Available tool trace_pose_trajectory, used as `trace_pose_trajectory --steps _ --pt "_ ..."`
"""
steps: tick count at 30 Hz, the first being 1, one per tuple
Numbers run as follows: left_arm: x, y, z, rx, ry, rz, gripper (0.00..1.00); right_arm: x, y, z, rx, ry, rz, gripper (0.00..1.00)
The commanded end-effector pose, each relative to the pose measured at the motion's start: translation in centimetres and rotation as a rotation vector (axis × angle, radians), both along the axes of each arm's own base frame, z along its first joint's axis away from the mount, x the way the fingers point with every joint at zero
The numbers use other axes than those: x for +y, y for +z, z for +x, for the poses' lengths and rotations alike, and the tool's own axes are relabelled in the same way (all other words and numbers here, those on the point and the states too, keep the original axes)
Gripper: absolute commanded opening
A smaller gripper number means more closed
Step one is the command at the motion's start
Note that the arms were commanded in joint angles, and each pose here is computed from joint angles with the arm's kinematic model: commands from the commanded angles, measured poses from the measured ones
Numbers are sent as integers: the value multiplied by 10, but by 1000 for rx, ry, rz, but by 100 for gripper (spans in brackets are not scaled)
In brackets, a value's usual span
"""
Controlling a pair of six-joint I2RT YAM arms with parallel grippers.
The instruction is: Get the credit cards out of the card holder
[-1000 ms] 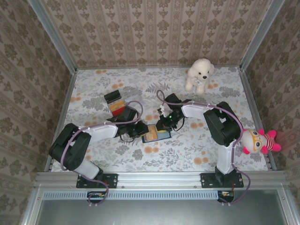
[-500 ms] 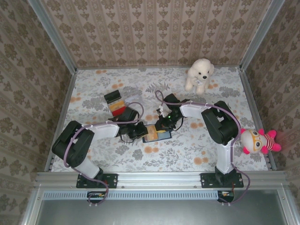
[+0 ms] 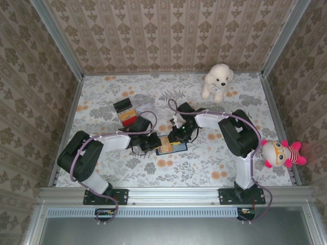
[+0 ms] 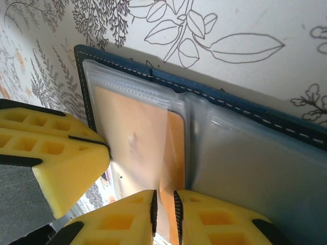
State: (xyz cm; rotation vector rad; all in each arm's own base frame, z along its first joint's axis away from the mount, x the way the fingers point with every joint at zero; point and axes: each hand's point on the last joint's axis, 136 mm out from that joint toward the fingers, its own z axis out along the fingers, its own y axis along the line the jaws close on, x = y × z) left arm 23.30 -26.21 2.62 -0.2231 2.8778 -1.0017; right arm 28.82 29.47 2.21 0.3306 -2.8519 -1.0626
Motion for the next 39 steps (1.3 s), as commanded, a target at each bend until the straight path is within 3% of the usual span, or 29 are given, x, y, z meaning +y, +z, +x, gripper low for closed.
trace_pose_trajectory --steps 1,15,29,39 --pt "22 -26 -16 87 16 123 9 -18 -12 -1 -19 -7 -112 20" --pt "26 -35 -20 115 23 145 7 -20 3 5 -87 -35 -102 19" --pt "22 -35 -20 116 12 132 7 -5 -4 -3 -20 6 -31 21" --pt "23 -36 -21 123 13 138 7 0 -5 -3 -7 15 -14 11"
